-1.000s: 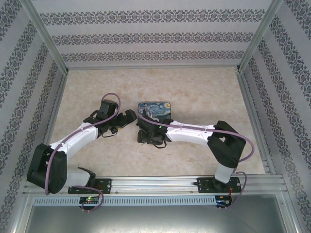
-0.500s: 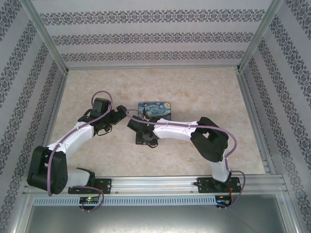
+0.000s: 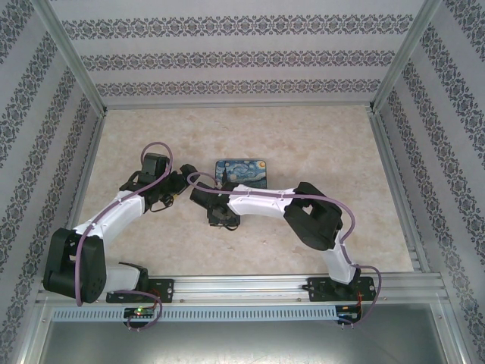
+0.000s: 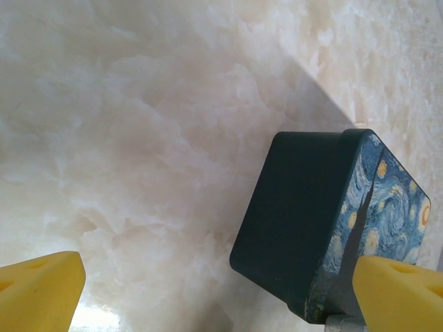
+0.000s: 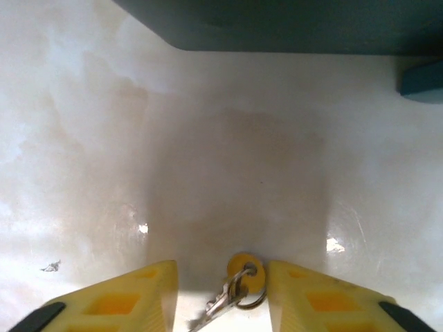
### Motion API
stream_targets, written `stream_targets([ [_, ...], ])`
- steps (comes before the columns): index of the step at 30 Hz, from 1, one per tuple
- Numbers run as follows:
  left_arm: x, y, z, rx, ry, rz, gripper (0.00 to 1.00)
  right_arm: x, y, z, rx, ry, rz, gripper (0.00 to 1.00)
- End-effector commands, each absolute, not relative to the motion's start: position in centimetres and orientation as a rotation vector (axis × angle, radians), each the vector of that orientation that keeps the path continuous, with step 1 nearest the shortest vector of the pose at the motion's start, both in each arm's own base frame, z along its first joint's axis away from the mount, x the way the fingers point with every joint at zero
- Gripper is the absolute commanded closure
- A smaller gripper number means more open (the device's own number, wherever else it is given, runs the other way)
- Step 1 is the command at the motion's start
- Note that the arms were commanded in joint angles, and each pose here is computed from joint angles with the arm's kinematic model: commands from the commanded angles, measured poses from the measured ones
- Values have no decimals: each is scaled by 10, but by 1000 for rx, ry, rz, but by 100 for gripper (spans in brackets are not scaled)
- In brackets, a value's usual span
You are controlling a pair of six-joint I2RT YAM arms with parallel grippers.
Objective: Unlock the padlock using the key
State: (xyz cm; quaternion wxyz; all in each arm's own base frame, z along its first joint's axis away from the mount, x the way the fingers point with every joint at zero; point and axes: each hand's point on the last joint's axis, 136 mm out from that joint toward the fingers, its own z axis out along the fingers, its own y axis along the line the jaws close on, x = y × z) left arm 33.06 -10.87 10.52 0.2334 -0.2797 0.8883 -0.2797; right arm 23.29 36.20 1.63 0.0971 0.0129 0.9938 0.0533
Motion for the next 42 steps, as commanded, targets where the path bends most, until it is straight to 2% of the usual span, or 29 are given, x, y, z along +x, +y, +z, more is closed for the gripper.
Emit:
stream_targets([
  [1,335,-110,109,-768,2416,-810,0,218,346,-1,67,2991,42,69],
  [6,335,-113,112,-759,2415,-838,0,213,333,4,101,2975,54,95],
  [8,334,-114,114,-754,2415,-850,0,212,325,9,122,2959,70,100],
  [22,335,-137,127,-687,2411,-1001,0,198,265,39,325,2869,247,100],
  [37,318,-223,146,-644,2382,-1312,0,219,261,77,447,2729,667,100],
  [42,318,-240,152,-734,2345,-1403,4,224,261,89,482,2671,771,100],
])
